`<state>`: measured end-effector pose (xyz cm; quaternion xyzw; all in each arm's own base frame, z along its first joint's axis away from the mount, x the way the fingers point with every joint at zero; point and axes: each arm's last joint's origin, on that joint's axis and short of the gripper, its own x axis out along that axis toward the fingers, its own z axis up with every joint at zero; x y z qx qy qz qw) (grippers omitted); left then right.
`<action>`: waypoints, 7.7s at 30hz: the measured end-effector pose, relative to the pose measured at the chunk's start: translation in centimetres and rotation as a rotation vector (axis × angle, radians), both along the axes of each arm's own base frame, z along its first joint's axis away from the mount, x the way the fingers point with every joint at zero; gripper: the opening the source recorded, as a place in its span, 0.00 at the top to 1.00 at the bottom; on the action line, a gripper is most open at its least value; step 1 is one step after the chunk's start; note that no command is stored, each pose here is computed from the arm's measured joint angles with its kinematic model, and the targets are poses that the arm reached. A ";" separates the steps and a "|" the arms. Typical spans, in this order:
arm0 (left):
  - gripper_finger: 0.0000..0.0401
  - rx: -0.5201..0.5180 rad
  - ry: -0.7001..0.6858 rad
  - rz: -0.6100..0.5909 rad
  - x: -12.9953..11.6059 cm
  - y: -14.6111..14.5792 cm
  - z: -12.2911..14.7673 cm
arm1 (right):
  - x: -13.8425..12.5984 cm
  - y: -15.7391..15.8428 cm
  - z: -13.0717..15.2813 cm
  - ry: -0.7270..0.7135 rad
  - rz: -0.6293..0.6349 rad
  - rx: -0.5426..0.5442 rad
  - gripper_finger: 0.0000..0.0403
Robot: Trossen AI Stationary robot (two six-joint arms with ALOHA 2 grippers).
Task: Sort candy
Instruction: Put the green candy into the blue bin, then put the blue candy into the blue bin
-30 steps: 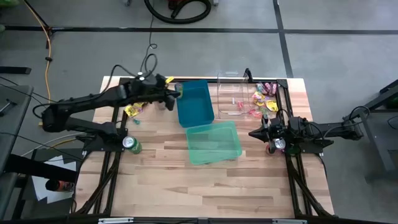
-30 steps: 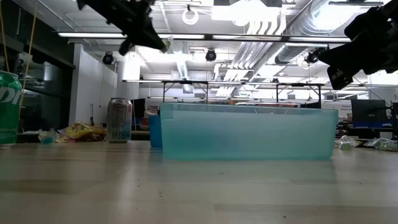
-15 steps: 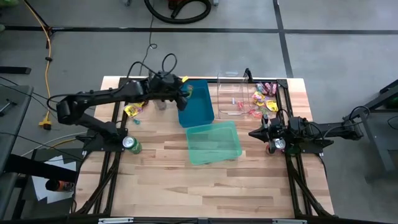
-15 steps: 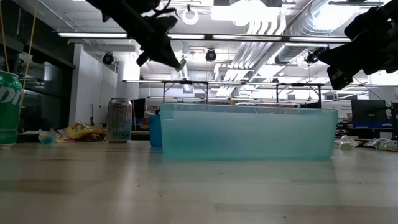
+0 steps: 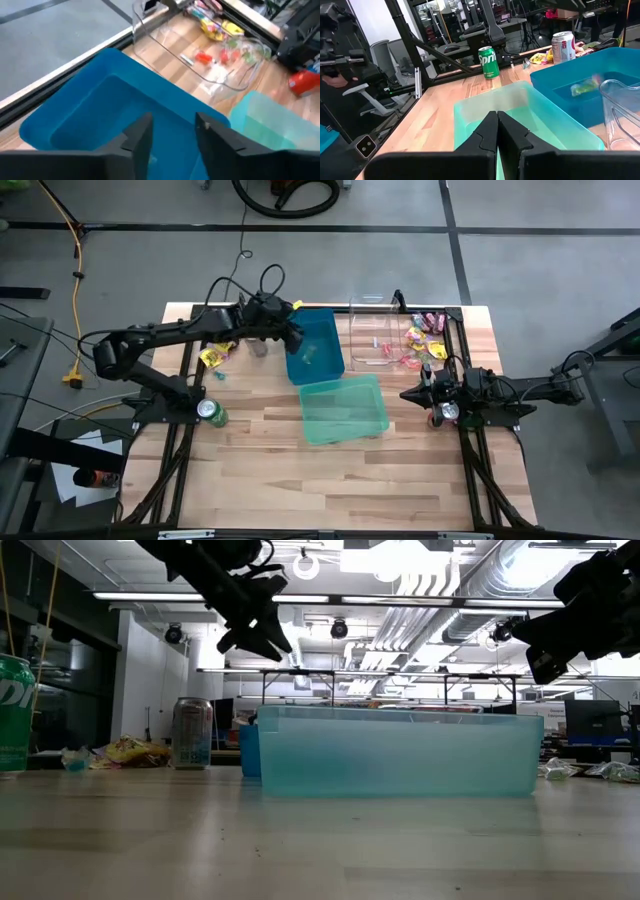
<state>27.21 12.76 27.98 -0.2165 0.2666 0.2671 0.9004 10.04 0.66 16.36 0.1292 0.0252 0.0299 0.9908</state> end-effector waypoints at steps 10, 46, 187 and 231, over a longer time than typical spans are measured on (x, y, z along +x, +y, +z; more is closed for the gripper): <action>0.50 -0.086 -0.141 -0.151 -4.1 -1.7 4.2 | 0.0 0.0 0.0 0.000 0.000 0.000 1.00; 0.51 0.129 -0.487 0.001 -9.5 -4.4 10.9 | -1.9 -1.9 11.5 -0.449 -0.591 0.432 0.95; 0.51 0.186 -0.545 -0.066 -12.0 -5.2 12.2 | 25.7 -12.2 11.5 0.564 -0.136 0.119 0.37; 0.51 -0.533 1.198 -0.020 -10.3 -3.5 -8.1 | 13.6 -9.8 17.3 0.669 -0.333 0.016 0.45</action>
